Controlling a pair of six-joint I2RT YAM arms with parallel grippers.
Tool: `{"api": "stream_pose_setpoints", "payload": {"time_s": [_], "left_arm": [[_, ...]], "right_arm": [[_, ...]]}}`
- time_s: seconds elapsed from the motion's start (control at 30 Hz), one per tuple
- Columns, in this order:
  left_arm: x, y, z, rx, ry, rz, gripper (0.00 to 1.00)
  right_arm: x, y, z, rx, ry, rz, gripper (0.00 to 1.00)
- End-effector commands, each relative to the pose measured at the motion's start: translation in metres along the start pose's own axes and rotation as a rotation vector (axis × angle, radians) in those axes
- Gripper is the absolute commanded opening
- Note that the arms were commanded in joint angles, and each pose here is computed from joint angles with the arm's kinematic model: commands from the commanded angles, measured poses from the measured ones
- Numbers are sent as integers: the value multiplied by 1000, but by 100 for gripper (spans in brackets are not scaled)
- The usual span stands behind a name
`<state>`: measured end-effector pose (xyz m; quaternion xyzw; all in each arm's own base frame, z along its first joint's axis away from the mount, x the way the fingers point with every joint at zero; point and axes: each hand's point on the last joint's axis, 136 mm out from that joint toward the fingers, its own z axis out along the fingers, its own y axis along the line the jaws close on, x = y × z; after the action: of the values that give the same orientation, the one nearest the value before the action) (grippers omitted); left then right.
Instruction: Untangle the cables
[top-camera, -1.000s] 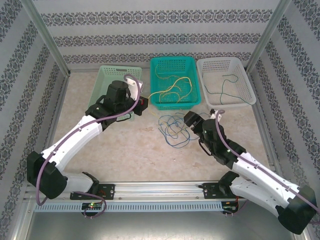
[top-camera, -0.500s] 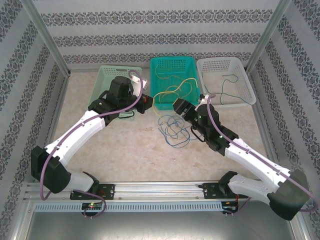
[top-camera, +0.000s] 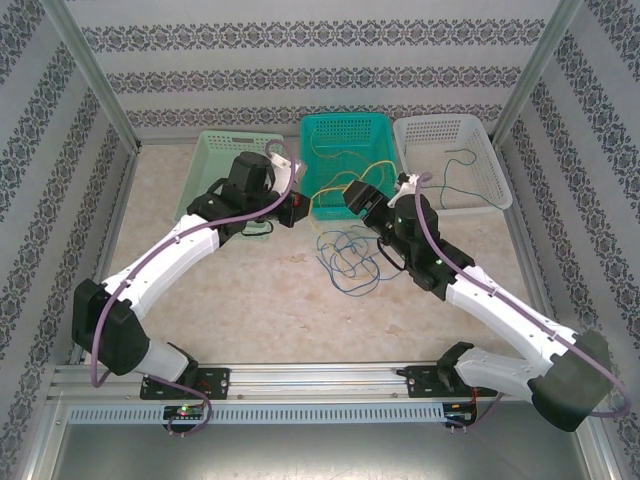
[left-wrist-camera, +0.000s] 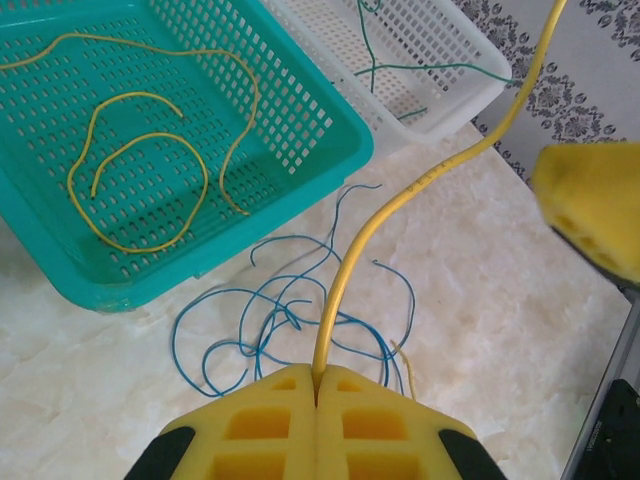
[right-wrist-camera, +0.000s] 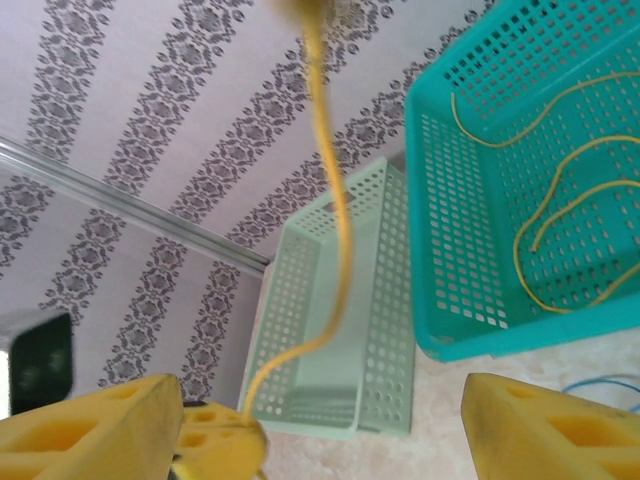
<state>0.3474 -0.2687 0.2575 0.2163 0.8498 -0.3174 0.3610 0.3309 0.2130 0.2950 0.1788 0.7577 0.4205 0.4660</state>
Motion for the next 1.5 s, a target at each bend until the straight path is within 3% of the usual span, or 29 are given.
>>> {"api": "stream_pose_setpoints", "payload": {"time_s": [0.0,0.23,0.3,0.37,0.47,0.67,1.03,1.07,1.17,1.2,1.33,1.47], "left_arm": [[-3,-21,1,47,21,48,0],[7,-38,4,78,61,111,0],[11,-41,4,83,72,126,0],[18,-46,6,92,99,146,0],[32,-52,13,97,167,191,0],[42,-65,24,119,226,247,0],[45,-69,26,127,242,273,0],[45,-69,26,127,239,273,0],[44,-61,25,89,231,263,0],[41,-53,24,49,219,249,0],[26,-23,16,-42,154,156,0],[7,-4,10,-70,116,98,0]], "right_arm": [[-20,12,5,-11,-56,-19,69],[-38,3,29,102,-25,-66,52],[-44,1,34,120,-20,-71,39],[-52,2,38,132,-15,-82,18],[-57,15,45,155,36,-161,1],[-38,43,73,102,206,-224,0],[-12,50,95,56,266,-192,0],[-14,50,94,54,263,-192,2],[-24,47,86,46,260,-185,29],[-30,44,80,44,254,-173,43],[-55,17,49,67,182,-142,70],[-69,-5,14,107,138,-152,77]]}}
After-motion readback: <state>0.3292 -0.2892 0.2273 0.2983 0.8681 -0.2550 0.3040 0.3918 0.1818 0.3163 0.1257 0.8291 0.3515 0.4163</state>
